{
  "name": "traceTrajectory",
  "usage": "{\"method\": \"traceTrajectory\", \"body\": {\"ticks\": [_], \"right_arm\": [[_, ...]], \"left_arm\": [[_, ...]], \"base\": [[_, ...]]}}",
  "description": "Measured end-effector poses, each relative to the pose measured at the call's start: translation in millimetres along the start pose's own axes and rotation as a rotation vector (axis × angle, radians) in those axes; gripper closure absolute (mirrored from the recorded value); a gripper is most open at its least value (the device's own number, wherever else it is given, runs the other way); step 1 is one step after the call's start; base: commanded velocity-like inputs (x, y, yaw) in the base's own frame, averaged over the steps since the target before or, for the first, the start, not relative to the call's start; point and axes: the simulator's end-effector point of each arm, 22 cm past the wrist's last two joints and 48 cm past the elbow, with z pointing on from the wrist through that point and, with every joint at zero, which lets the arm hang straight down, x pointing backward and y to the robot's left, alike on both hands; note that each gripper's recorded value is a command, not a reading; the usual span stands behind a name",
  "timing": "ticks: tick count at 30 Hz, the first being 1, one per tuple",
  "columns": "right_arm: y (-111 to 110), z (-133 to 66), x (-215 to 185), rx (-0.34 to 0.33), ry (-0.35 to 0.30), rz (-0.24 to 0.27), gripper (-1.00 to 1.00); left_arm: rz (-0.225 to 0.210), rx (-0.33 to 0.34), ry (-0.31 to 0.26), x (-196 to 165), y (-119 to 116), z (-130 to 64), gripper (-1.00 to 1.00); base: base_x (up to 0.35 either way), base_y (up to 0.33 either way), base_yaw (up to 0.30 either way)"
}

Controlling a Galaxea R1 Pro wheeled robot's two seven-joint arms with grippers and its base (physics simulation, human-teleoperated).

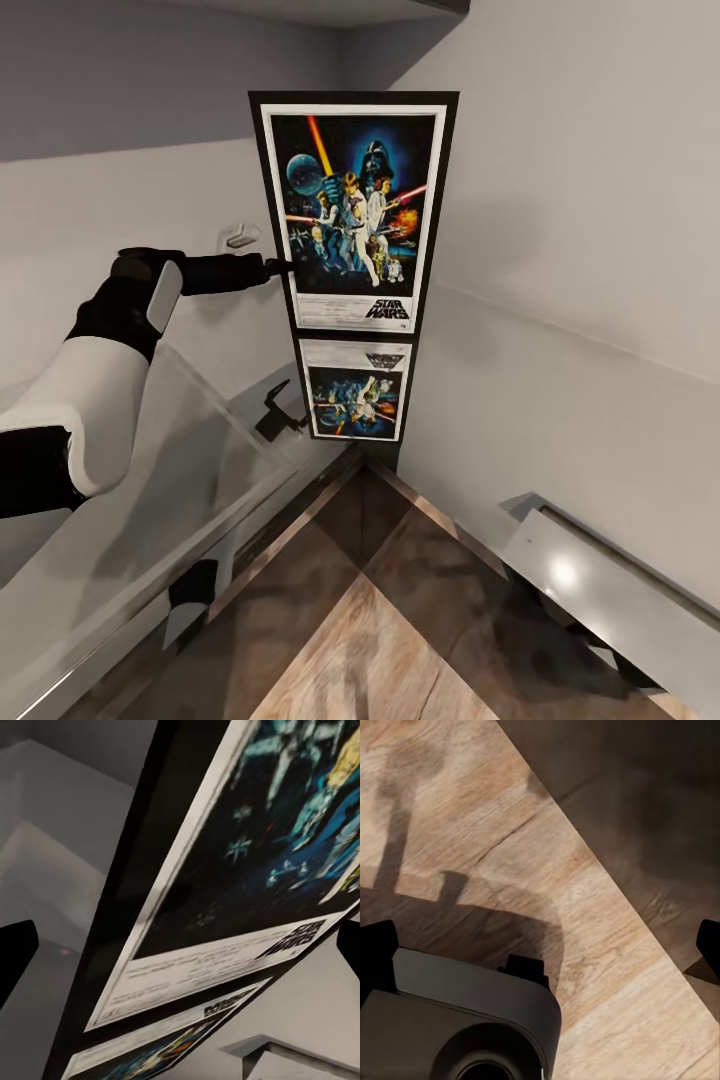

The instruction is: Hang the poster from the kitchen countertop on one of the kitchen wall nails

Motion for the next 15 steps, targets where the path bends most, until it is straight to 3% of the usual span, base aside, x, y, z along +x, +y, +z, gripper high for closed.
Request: {"method": "traceTrajectory", "body": {"ticks": [8,15], "right_arm": [[-0.2,-0.1,0.0,0.0,0.0,0.0,-1.0],[-0.1,0.0,0.0,0.0,0.0,0.0,-1.0]], "left_arm": [[0.0,0.0,0.0,-0.2,-0.1,-0.3,-1.0],[0.0,0.0,0.0,0.0,0.1,-0.1,-1.0]], "base": [[0.127,0.0,0.0],[0.028,0.0,0.0]]}}
